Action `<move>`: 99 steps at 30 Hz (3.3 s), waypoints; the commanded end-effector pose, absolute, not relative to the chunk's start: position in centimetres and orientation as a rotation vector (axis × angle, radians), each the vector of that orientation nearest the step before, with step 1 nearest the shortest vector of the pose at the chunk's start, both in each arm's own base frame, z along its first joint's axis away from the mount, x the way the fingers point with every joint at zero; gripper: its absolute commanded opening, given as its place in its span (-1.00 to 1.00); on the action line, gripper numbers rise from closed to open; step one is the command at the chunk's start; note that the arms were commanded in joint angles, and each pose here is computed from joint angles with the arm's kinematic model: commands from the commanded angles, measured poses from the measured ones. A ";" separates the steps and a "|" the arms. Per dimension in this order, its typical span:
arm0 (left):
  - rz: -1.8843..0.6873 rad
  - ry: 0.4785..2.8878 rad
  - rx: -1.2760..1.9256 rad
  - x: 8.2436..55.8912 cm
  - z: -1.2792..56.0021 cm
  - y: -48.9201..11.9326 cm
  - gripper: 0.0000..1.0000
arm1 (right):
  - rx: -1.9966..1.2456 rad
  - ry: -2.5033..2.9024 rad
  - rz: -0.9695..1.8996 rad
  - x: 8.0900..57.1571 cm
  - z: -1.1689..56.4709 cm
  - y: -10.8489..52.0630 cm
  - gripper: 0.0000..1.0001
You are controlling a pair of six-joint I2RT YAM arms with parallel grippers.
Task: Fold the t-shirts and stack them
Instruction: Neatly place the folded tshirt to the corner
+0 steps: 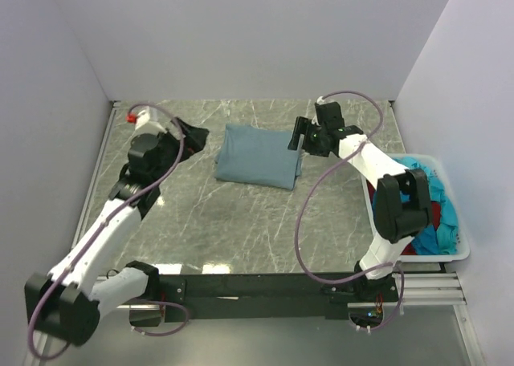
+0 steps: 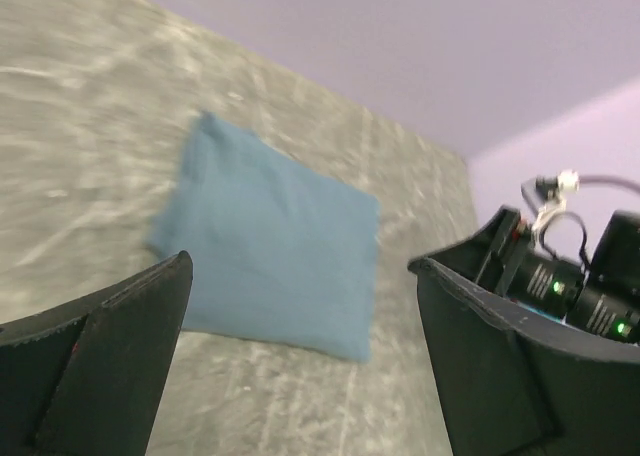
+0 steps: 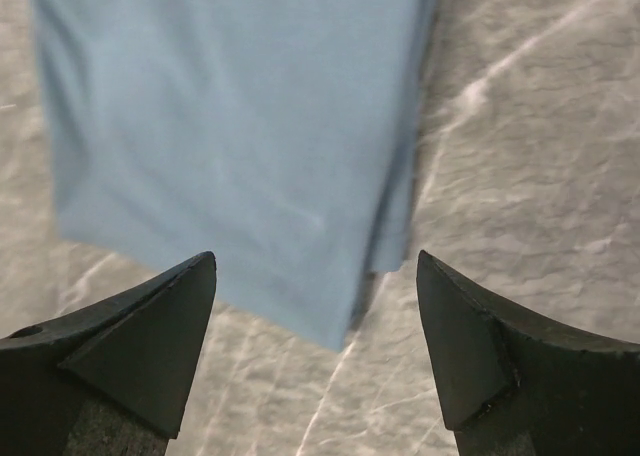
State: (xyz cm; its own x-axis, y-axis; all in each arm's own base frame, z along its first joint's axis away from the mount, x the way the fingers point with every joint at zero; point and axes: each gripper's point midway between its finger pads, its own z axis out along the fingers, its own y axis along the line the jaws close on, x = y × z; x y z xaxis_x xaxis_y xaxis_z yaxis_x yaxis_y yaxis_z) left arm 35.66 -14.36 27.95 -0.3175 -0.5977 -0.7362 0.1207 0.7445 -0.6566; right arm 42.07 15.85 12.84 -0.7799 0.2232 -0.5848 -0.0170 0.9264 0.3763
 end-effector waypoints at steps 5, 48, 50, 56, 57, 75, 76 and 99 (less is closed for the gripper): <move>-0.471 1.814 -0.647 32.3 22.0 -8.1 0.99 | 0.162 2.500 0.331 44.2 10.1 15.4 0.74; -0.600 1.869 -0.533 31.1 20.6 -10.5 0.99 | 0.050 2.434 -0.330 55.5 10.5 2.8 -1.00; -0.590 1.866 -0.540 31.5 20.5 -10.4 0.99 | -0.019 2.413 -0.392 56.3 10.9 1.2 -1.00; -0.554 1.883 -0.554 32.6 20.2 -10.3 0.99 | 0.020 2.390 -0.543 57.8 10.9 -5.6 -1.00; -0.554 1.880 -0.550 32.8 20.5 -10.4 0.99 | 0.036 2.378 -0.553 58.1 11.1 -6.4 -1.00; -0.551 1.961 -0.522 36.3 18.5 -12.2 0.99 | 0.136 2.164 -0.801 62.8 12.2 -17.2 -1.00; -0.543 1.959 -0.527 36.5 18.5 -12.1 0.99 | 0.143 2.159 -0.810 62.8 12.3 -17.5 -1.00; -0.533 1.799 -0.552 34.4 23.3 -9.9 0.99 | 0.302 1.924 -0.491 56.6 26.0 -8.5 0.79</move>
